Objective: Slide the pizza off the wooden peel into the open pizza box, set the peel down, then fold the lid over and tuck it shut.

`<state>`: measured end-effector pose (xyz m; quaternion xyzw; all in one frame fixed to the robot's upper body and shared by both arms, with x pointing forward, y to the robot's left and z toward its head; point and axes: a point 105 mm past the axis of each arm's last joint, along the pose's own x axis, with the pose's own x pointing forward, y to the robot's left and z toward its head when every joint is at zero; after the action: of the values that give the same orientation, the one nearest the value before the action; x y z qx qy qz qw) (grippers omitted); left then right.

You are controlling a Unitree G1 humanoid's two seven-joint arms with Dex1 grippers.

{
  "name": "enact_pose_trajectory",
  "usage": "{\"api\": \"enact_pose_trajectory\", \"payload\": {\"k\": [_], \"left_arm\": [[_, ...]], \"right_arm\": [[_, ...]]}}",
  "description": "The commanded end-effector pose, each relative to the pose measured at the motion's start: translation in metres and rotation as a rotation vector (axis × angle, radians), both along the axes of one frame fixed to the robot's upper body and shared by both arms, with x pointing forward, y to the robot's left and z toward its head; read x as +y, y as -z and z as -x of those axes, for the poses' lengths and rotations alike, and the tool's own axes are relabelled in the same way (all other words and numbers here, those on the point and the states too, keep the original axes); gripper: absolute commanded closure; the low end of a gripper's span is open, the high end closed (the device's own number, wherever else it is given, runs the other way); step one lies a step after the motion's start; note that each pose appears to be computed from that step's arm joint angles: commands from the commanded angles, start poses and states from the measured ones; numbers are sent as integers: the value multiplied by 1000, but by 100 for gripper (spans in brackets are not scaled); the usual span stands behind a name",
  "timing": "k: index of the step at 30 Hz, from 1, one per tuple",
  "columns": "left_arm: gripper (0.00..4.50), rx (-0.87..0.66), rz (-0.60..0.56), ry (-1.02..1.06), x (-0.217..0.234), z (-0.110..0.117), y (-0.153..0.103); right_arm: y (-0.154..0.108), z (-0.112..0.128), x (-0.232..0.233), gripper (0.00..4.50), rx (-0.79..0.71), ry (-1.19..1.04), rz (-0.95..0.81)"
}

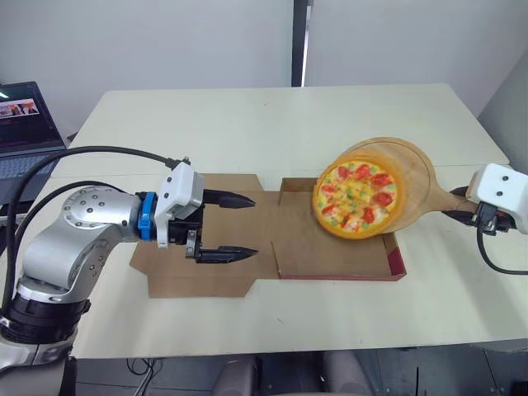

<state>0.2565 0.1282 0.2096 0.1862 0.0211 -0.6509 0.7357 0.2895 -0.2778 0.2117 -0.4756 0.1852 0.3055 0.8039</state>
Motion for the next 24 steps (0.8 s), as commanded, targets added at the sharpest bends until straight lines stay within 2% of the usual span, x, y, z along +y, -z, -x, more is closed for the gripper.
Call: {"api": "enact_pose_trajectory", "payload": {"k": [1,8,14,24], "left_arm": [[0,-33,0,19,-3,2,-4],[0,-35,9,17,-4,1,-4],[0,-40,34,16,-7,-1,-7],[0,-44,82,40,-16,-2,-16]], "right_arm": [[-29,-1,0,291,-105,-16,44],[-48,-5,-13,291,-164,18,107],[-61,5,-23,291,-191,77,51],[-47,38,-63,291,-208,301,-140]]}}
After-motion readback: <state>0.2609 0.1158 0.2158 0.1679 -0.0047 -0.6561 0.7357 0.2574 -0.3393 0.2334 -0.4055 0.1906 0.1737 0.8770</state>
